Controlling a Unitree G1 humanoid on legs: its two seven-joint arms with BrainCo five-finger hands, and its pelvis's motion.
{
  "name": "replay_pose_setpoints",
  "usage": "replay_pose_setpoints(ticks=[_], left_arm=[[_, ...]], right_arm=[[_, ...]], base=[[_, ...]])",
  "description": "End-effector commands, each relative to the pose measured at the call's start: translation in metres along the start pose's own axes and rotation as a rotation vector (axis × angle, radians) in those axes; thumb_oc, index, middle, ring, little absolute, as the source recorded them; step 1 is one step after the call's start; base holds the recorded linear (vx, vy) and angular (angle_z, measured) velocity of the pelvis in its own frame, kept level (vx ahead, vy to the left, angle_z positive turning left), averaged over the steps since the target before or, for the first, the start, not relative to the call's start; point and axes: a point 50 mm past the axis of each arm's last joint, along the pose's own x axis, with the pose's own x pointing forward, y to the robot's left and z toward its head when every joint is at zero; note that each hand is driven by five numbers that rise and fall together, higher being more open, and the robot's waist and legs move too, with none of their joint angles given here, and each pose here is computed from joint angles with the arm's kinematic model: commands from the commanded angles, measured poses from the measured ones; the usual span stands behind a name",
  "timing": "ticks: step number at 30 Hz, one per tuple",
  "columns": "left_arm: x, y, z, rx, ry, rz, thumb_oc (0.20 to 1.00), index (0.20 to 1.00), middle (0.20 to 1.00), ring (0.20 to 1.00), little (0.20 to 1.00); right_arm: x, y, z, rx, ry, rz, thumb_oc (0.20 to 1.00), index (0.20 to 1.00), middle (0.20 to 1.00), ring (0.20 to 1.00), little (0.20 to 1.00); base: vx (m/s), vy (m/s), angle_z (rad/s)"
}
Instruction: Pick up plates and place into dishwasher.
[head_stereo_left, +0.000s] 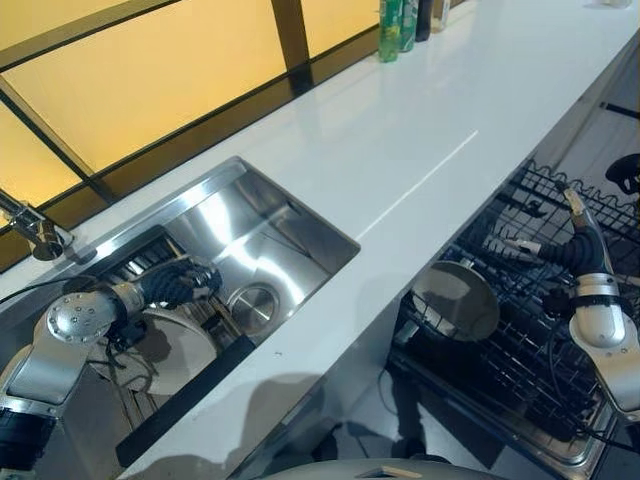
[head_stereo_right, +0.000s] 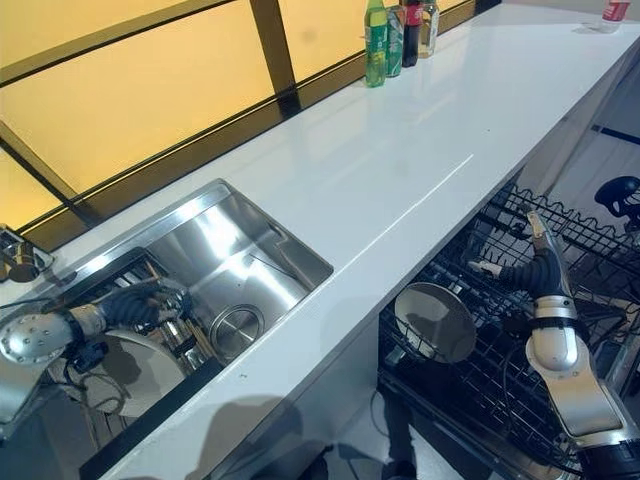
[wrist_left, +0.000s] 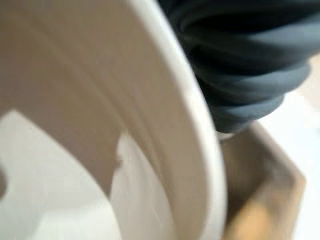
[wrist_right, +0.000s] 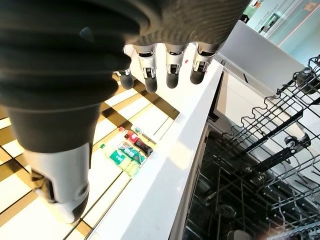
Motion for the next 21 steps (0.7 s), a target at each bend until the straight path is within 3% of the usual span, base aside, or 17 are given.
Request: replay_pose_setpoints(ticks=[1, 14, 21], left_arm=[[-0.012, 0.028, 0.009, 0.133, -0.062, 0.234, 1.0, 1.0, 1.0, 1.0, 1.0], [-0.023, 0.051, 0.016, 0.237, -0.118, 0.593, 1.0, 1.0, 1.0, 1.0, 1.0], [-0.038, 0.067, 0.001, 0.33, 0.016, 0.727, 1.0, 1.0, 1.0, 1.0, 1.0]], right_arm=[[0.002, -0.007, 0.02, 0.004, -0.117, -0.033, 1.0, 1.0, 1.0, 1.0, 1.0], [0.0, 0.0, 0.018, 0.017, -0.119, -0.017, 1.0, 1.0, 1.0, 1.0, 1.0], [0.001, 0.001, 0.018, 0.019, -0.119, -0.009, 1.0, 1.0, 1.0, 1.0, 1.0]], base=[[0.0, -0.014, 0.04], [0.0, -0.001, 0.0], [0.0, 0.002, -0.01]])
